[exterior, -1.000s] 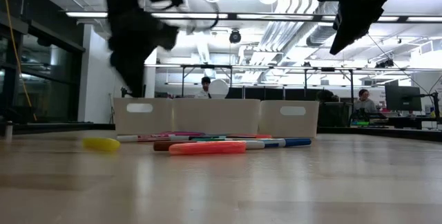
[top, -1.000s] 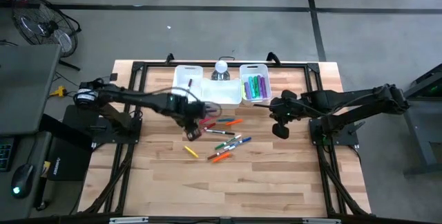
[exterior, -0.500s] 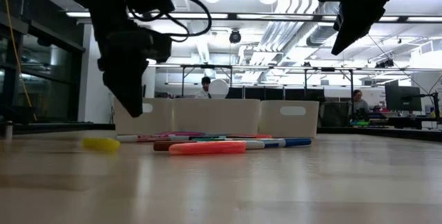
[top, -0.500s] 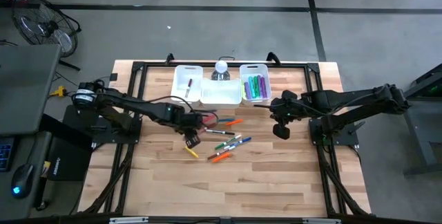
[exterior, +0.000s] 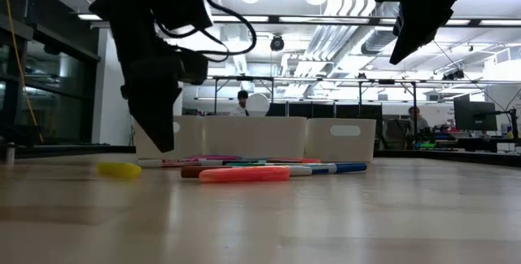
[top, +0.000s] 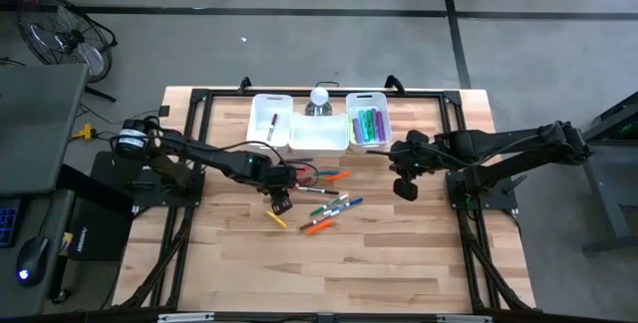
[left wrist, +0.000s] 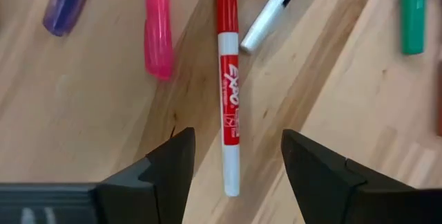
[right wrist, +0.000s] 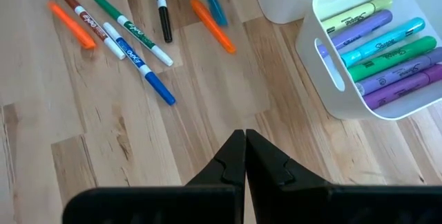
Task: Pick & Place Markers
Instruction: Put the red marker pen into the left white bin
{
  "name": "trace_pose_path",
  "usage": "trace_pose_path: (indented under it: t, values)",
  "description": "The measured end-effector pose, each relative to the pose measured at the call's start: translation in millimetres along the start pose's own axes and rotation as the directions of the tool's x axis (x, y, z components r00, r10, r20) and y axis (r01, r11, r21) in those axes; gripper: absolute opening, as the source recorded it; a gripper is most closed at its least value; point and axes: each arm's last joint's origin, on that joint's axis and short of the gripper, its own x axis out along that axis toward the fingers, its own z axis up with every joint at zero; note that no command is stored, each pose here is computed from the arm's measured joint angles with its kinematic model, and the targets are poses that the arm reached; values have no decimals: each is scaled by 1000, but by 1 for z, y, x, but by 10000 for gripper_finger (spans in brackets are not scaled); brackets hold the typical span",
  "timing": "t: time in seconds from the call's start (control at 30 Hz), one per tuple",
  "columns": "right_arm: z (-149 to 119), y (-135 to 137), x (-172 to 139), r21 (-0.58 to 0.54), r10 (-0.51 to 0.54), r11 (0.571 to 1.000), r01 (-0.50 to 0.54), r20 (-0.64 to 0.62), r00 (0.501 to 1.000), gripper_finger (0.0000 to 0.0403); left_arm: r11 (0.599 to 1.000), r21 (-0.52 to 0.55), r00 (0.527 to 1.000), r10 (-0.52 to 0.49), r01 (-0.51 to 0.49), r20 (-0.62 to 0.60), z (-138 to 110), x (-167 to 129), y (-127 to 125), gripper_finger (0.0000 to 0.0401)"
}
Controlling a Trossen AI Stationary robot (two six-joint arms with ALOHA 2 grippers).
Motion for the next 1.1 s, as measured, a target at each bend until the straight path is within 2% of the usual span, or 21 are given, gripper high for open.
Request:
trace_pose_path:
  t: [0.27, 0.67, 1.1]
  values:
    - [0, 0, 0, 1, -4, 1000, 4, 1, 1000, 0, 999, -13, 999, 44, -45, -32, -1, 21, -1, 209]
    - [1, 0, 0, 1, -7, 1000, 7, 7, 1000, 0, 997, -73, 987, -40, 29, -156, 2, 32, 10, 208]
    - [2, 0, 0, 7, -4, 1000, 4, 21, 1000, 0, 1000, -7, 989, 26, -27, -149, 1, 32, 11, 208]
